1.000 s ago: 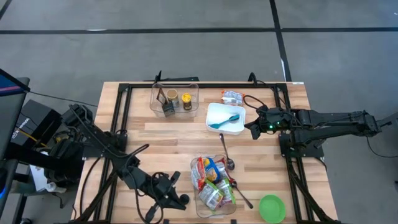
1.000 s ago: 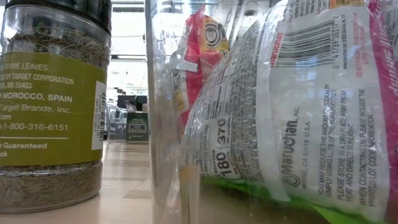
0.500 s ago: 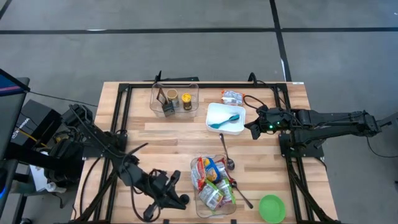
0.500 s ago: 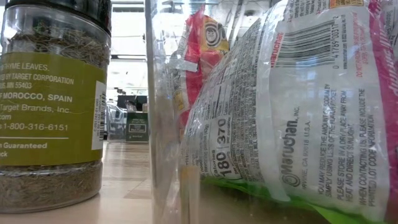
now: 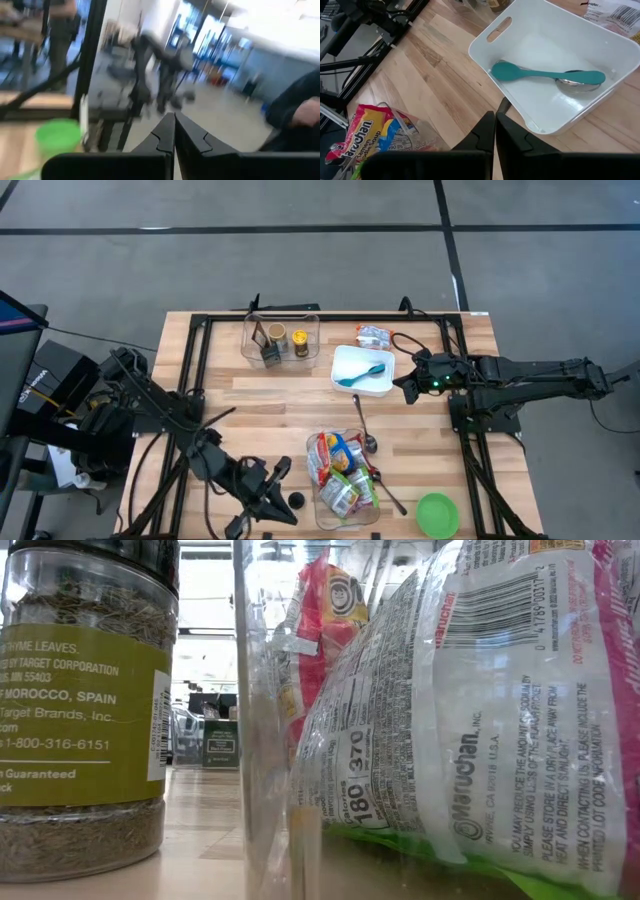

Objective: Pick & Place Food Item
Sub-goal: Put the black seasoning bottle into the top transparent bin

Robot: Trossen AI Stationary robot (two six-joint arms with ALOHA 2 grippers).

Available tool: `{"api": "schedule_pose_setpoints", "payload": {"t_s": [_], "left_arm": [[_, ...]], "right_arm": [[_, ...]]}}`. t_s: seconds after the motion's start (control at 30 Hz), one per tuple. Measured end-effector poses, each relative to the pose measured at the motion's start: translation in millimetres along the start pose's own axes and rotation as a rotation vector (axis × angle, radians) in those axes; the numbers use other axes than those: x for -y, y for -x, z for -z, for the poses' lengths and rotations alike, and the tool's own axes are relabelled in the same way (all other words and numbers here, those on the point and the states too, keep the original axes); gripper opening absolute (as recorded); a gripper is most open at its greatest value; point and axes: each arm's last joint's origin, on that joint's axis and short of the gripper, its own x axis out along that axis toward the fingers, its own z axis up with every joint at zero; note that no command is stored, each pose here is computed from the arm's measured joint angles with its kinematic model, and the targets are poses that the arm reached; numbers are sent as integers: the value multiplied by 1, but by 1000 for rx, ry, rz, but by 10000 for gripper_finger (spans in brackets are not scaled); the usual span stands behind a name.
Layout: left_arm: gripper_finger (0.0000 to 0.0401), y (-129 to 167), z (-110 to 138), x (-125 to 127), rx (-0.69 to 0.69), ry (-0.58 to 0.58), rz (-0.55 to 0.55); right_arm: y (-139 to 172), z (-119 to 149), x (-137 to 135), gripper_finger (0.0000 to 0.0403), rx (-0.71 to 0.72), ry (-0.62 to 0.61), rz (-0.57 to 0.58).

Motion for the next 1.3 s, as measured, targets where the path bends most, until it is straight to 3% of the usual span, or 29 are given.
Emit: {"api": "schedule_pose_setpoints", "payload": {"t_s": [0.33, 0.8, 1.03, 1.3], "left_arm": [[0, 0, -12, 1, -292, -21, -189], [0, 31, 28, -18, -778, -27, -458], [0, 33, 29, -19, -815, -89, -442], [0, 28, 25, -18, -773, -54, -387]], "right_arm": [[0, 0, 0, 8, 0, 0, 0], [0, 0, 0, 8, 0, 0, 0], [0, 0, 0, 8, 0, 0, 1], [0, 0, 0, 8, 0, 0, 1]]}}
